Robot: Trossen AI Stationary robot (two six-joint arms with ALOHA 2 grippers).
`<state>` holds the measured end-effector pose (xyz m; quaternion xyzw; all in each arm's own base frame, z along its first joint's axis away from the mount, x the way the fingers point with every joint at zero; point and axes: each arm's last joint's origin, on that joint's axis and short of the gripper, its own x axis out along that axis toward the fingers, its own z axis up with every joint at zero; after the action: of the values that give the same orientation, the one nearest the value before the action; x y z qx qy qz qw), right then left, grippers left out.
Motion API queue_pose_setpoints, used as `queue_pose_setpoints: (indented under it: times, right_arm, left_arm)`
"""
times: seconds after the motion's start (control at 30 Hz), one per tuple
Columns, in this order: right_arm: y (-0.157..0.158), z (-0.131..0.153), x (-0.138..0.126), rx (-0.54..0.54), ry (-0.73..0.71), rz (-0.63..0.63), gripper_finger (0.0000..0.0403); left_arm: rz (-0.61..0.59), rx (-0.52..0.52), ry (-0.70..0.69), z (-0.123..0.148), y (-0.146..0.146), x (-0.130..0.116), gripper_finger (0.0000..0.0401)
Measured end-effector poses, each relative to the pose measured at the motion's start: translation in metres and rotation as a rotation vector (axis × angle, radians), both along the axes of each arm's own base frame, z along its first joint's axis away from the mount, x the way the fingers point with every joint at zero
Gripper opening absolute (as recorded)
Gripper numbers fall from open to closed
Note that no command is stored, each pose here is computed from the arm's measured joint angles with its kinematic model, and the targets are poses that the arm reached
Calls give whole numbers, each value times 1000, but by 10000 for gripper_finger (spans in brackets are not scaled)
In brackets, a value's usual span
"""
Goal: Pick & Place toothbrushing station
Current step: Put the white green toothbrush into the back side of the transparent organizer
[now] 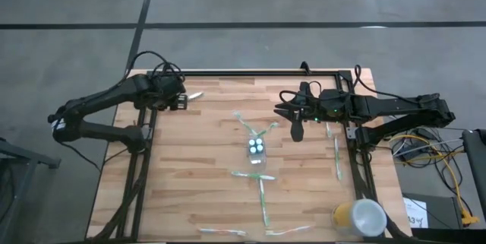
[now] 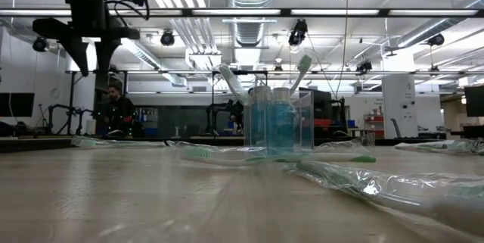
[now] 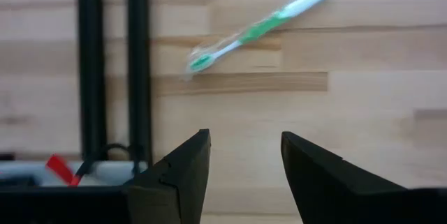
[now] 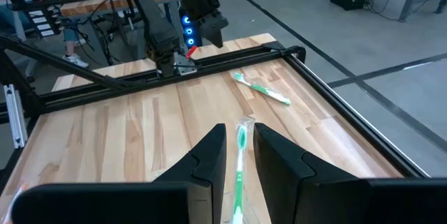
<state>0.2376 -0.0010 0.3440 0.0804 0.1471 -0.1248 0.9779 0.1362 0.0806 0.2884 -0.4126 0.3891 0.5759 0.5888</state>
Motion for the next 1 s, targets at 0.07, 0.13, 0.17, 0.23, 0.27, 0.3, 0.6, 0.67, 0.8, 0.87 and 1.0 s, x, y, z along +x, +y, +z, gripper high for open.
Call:
queue_pose_setpoints:
  times: [0.07,0.13,0.17,0.23,0.27,0.3,0.6,0.67,0.8,0.87,1.0]
  right_arm:
    - [0,0,0,0,0,0,68]
    - [0,0,0,0,0,0,68]
    - [0,0,0,0,0,0,68]
    - [0,0,0,0,0,0,68]
    - [0,0,0,0,0,-1,68]
    - [0,0,0,0,0,-1,68]
    - [0,0,0,0,0,-1,68]
    - [0,0,0,-1,1,-1,68]
    - [0,0,0,-4,1,-1,68]
    - [-1,0,0,-9,3,-16,68]
    - [-2,-1,-1,-33,14,-71,68]
  left_arm:
    - [53,-30,13,-1,2,-3,181]
    - [102,-68,18,-3,5,-7,181]
    - [120,-78,21,-4,7,-8,181]
    - [145,-98,18,-5,12,-8,181]
    - [158,-109,18,-6,14,-8,181]
    - [169,-125,16,-7,16,-8,181]
    - [90,-148,62,-22,45,1,181]
    - [23,-163,104,-28,51,4,181]
    - [18,-211,174,-41,61,10,181]
    - [22,-236,203,-49,65,12,181]
    - [-48,-271,261,-67,71,18,181]
